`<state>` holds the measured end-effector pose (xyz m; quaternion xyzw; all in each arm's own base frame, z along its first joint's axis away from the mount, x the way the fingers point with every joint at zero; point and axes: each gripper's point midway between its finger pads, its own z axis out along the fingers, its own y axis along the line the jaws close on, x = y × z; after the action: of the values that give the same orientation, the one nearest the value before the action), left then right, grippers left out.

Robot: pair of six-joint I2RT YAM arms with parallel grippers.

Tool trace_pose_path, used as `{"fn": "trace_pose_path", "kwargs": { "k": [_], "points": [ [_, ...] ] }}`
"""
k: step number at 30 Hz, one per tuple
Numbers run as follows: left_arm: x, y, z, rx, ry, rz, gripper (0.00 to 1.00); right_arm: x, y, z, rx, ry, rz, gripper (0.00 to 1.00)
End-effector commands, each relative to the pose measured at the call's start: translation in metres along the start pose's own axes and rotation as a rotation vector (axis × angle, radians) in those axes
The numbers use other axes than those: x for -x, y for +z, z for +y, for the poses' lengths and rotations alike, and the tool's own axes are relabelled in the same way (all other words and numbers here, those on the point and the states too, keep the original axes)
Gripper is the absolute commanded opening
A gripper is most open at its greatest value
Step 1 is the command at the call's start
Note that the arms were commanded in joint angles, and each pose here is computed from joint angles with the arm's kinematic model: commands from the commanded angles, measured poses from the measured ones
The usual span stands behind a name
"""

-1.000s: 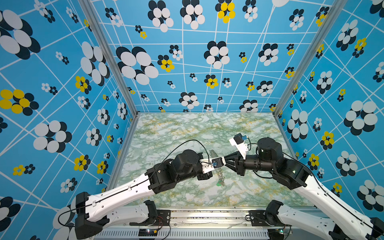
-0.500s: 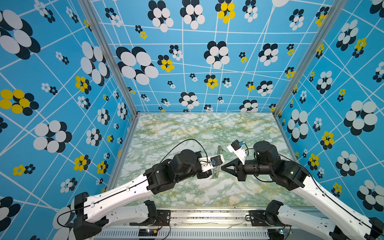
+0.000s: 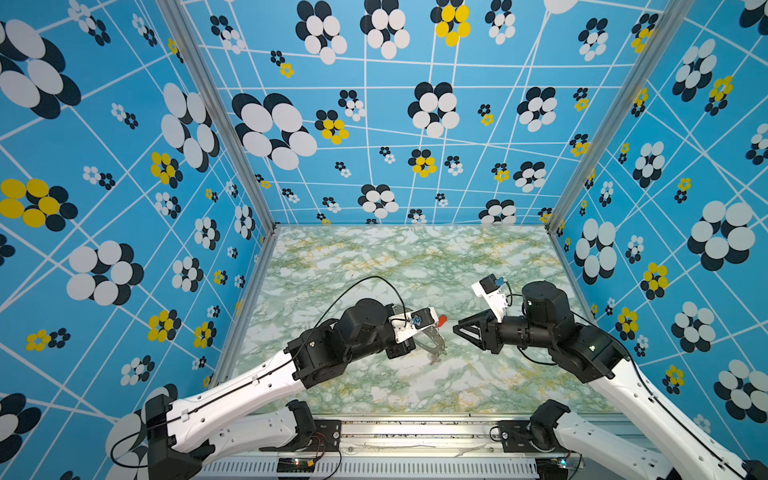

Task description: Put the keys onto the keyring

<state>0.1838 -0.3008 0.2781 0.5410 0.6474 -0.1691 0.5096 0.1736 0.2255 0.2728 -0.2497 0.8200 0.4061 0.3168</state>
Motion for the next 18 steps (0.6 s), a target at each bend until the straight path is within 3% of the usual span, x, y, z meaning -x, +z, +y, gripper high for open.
{"fn": "trace_pose_path", "kwargs": {
  "k": [1,11,12,18],
  "points": [
    [-0.036,0.027,-0.018,-0.086,-0.134,0.133,0.00,-0.002,0.004,-0.001,0.018,0.029,0.002,0.37],
    [-0.103,0.075,-0.060,-0.249,-0.324,0.456,0.03,-0.015,0.013,-0.012,-0.004,0.051,0.050,0.39],
    [-0.105,0.077,-0.064,-0.262,-0.338,0.466,0.08,-0.016,0.014,-0.014,-0.005,0.052,0.055,0.39],
    [-0.102,0.074,-0.066,-0.262,-0.406,0.439,0.66,-0.022,0.017,-0.026,-0.039,0.063,0.078,0.40]
  ]
}}
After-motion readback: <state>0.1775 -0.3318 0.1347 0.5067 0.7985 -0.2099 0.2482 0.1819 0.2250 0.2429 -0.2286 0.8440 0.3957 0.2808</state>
